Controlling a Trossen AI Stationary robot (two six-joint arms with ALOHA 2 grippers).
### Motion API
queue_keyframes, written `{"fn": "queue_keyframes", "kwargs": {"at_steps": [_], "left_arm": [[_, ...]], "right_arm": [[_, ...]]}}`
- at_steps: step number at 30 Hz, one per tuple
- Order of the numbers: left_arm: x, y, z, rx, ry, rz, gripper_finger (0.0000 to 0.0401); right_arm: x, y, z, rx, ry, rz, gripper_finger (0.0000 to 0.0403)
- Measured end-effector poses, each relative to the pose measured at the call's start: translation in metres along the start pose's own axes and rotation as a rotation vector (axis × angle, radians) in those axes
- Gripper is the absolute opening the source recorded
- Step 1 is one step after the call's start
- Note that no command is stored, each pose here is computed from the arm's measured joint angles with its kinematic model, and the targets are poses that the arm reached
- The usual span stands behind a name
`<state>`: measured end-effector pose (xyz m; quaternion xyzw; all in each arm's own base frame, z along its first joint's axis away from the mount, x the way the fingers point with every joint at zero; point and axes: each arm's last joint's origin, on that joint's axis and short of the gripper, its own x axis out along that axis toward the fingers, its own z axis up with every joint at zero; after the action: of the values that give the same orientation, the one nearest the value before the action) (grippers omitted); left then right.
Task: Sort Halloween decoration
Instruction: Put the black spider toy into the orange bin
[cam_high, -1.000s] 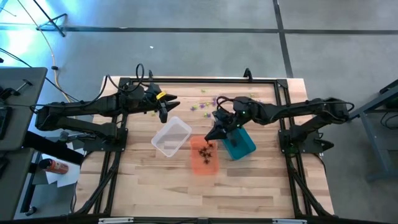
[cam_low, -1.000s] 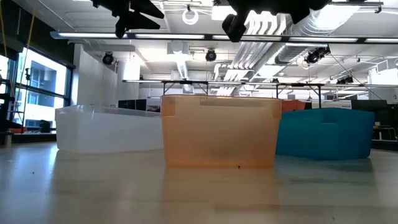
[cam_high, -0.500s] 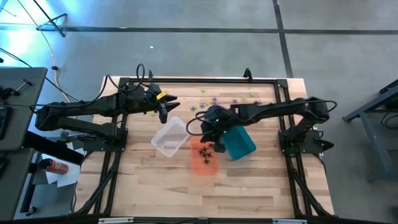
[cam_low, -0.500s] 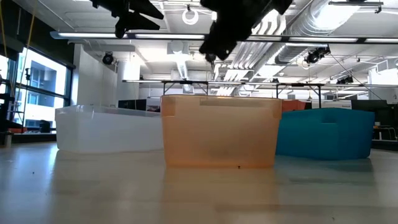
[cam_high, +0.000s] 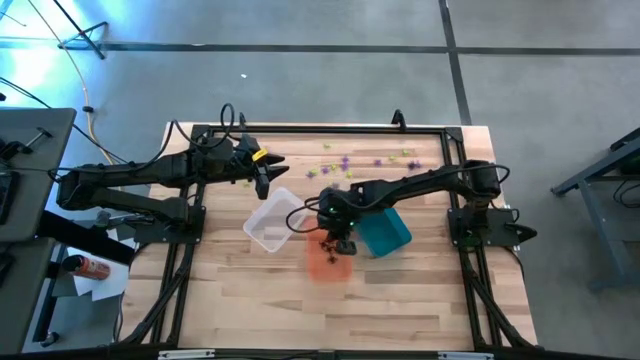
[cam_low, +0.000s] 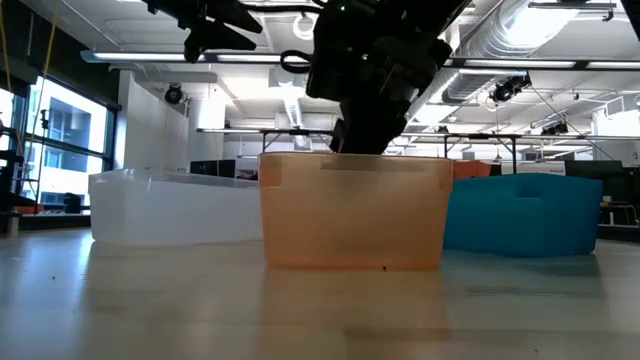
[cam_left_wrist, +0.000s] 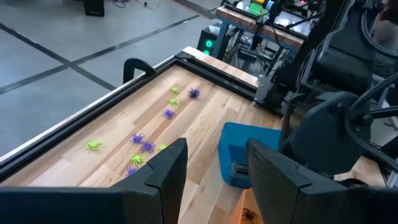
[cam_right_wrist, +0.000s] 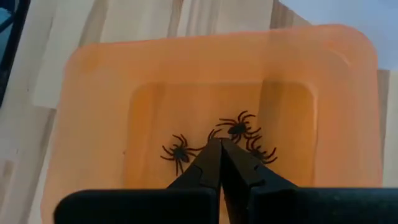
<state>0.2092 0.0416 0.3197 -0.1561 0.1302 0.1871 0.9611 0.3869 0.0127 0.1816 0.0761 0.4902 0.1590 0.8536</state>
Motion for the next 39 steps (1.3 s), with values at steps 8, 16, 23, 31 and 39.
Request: {"fn": "queue_keyframes", "kwargs": {"at_steps": [8,16,23,31,39], "left_arm": [[0.000,0.000,0.000,0.000,0.001,0.000,0.0152],[0.000,0.000,0.000,-0.001,0.001,0.000,0.0152],[0.000,0.000,0.000,0.000,0.001,0.000,0.0152],[0.000,0.000,0.000,0.017,0.001,0.000,0.0152],[0.000,0.000,0.000,0.039,0.000,0.000,0.0152]], "right_arm": [[0.001,-0.001,0.000,0.042,0.002,-0.006,0.0056],[-0.009,0.000,0.011,0.056,0.012,-0.007,0.0169],[-0.064,-0.004,0.039,-0.016,0.126,-0.027,0.0177],[-0.123,-0.019,0.003,0.082,0.190,-0.059,0.0177],[-0.180,-0.010,-0.068,0.290,-0.224,-0.165,0.0177]]}}
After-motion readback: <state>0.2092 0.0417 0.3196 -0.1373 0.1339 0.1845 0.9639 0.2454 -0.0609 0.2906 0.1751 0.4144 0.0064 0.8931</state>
